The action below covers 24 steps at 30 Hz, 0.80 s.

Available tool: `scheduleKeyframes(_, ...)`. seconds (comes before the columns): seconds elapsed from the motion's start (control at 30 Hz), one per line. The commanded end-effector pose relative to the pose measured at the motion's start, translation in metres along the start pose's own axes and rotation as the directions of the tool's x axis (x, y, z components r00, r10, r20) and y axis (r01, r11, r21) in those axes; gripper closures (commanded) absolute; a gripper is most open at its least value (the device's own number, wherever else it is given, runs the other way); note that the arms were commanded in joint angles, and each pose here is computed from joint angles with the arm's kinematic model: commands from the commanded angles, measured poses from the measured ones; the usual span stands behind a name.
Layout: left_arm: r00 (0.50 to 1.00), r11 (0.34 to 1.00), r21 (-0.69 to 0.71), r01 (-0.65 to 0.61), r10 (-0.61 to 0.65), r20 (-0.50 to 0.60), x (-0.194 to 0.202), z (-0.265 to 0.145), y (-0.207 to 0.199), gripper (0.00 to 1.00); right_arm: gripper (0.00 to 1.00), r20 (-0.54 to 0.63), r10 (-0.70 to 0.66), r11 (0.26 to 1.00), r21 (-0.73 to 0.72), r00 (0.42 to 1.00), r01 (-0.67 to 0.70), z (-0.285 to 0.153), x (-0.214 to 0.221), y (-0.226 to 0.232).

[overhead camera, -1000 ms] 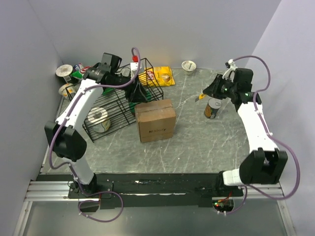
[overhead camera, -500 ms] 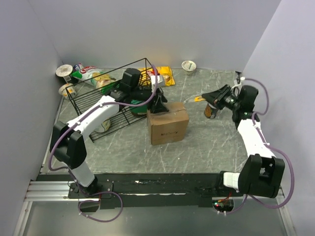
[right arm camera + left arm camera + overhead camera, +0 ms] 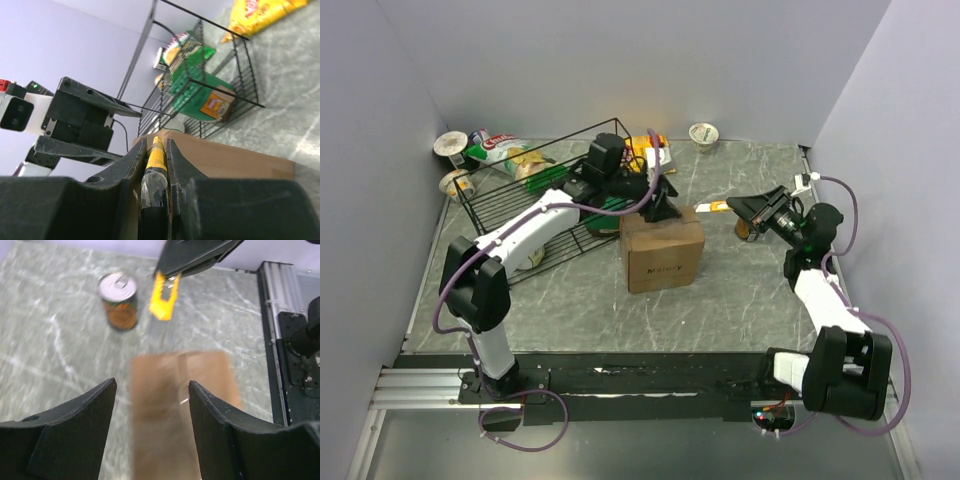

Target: Unpack the express box

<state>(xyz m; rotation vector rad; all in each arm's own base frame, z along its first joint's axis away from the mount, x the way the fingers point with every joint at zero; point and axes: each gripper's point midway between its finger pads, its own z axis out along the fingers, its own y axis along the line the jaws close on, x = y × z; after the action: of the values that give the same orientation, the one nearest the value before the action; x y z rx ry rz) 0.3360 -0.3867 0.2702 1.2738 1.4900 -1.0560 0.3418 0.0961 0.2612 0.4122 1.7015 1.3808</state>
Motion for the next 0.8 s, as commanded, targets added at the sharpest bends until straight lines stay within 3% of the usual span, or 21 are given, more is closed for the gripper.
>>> scheduleKeyframes(0.0,0.993,0.995,0.034,-0.097,0.094,0.078,-0.034,0.014,-0.025,0.34,1.0,0.085,-0.055,0.998,-0.031,0.995,0.058,-0.01,-0.014,0.016)
scheduleKeyframes(0.13,0.998,0.998,0.057,-0.029,0.026,0.06,-0.01,0.025,-0.033,0.35,1.0,0.08,-0.055,0.998,-0.016,0.995,0.056,-0.015,-0.012,0.014)
scheduleKeyframes(0.33,0.999,0.999,0.017,-0.041,0.04,0.033,0.017,0.033,-0.03,0.37,1.0,0.074,-0.044,0.999,0.031,0.996,0.041,-0.019,-0.003,0.0)
scheduleKeyframes(0.77,0.998,0.998,-0.027,-0.056,0.057,0.031,0.033,0.036,-0.028,0.39,1.0,0.102,0.016,0.998,0.052,0.995,-0.021,-0.01,-0.013,-0.009)
